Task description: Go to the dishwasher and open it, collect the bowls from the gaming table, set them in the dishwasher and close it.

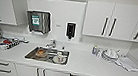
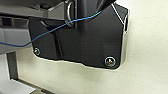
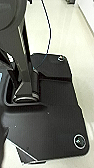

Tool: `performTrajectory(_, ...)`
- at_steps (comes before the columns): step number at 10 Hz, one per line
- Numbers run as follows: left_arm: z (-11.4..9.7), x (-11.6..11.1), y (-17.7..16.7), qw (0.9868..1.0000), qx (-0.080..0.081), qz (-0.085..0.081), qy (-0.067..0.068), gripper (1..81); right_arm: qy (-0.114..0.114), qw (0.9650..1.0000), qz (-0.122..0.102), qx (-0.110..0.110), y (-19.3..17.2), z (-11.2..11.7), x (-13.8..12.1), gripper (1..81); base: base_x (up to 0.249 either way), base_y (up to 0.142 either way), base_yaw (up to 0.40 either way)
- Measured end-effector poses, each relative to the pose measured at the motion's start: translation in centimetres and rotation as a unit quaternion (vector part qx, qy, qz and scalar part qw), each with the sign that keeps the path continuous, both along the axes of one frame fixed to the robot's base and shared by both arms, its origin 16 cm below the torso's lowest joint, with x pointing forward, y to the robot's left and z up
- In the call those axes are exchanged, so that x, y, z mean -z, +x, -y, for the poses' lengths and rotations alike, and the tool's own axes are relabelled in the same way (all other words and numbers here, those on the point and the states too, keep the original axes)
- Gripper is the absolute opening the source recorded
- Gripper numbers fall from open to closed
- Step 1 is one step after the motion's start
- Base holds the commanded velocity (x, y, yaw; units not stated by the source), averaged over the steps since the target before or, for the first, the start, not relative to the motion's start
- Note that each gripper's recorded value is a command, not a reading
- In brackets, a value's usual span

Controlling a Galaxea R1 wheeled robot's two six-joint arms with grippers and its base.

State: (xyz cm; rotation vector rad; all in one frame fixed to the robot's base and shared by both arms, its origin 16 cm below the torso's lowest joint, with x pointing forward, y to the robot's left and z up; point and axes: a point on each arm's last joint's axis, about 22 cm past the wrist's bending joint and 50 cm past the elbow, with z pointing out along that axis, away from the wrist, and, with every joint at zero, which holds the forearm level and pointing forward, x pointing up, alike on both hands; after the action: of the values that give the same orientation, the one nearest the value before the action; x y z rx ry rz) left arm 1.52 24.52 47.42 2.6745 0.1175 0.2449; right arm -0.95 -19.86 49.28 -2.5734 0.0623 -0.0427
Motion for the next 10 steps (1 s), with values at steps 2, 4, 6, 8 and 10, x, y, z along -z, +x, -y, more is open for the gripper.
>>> performTrajectory(2,-3.3,-1.6,0.6,0.9999,-0.008,0.011,0.003,81.1,0.028,0.9996,0.001,0.000,0.3,-0.4,-2.5,81.1,0.000,0.000,0.000)
performTrajectory(4,-3.6,-3.2,1.3,0.9996,-0.015,0.019,-0.013,81.1,0.063,0.9980,0.007,0.000,1.9,-0.7,-5.9,81.1,0.000,0.000,0.000)
performTrajectory(6,-2.9,-4.8,1.2,0.9992,-0.018,0.007,-0.036,81.1,0.090,0.9960,0.004,0.000,3.7,0.2,-9.7,81.1,0.000,0.000,0.000)
performTrajectory(8,-5.2,-5.8,1.5,0.9992,-0.023,-0.006,-0.031,81.1,0.088,0.9961,0.007,0.000,7.0,3.6,-12.8,81.1,0.000,0.000,0.000)
performTrajectory(10,-5.9,-6.5,2.3,0.9989,-0.028,-0.013,-0.034,81.1,0.082,0.9966,0.013,-0.002,10.9,6.2,-14.8,81.1,0.000,0.000,0.000)
